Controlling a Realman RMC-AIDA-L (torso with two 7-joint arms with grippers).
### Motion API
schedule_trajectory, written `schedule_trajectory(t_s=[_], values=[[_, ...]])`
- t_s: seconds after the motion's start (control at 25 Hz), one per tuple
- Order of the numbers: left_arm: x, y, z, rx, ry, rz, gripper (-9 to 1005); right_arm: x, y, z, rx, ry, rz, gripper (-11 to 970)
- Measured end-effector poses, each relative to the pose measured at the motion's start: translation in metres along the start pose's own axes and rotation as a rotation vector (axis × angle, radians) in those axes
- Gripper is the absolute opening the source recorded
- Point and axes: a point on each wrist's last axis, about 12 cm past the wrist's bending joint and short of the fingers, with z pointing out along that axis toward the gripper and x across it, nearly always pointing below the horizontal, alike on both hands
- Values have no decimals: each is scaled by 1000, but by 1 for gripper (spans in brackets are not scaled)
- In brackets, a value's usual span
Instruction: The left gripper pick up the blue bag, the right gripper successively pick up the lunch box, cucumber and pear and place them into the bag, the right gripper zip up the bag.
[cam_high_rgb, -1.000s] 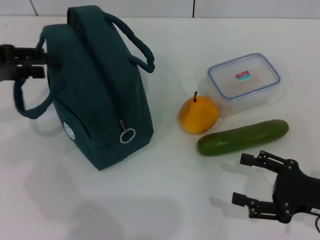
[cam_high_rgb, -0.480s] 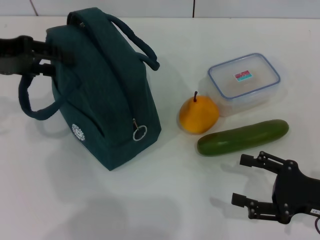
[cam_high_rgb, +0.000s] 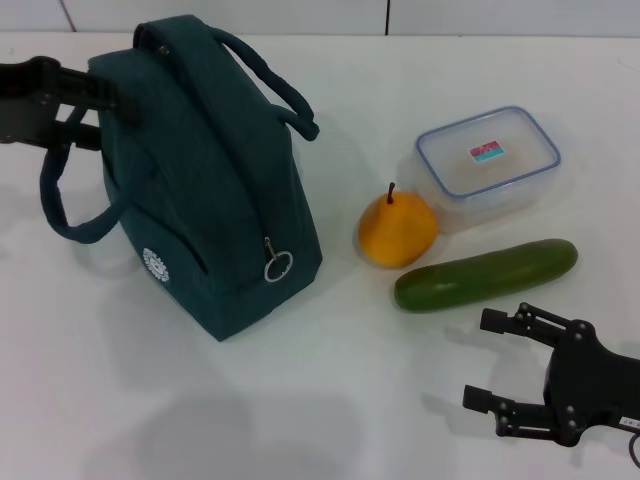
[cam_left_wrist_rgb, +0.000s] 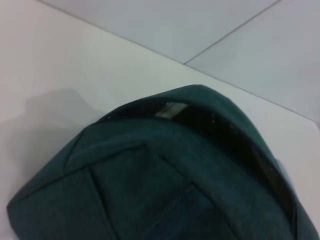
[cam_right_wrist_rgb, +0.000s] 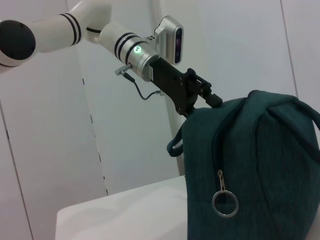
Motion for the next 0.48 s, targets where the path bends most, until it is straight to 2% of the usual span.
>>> schedule_trajectory(t_s=[0.48], values=[[-5, 4, 1, 32, 23, -61, 719, 0, -1, 0, 0, 1, 2, 855]])
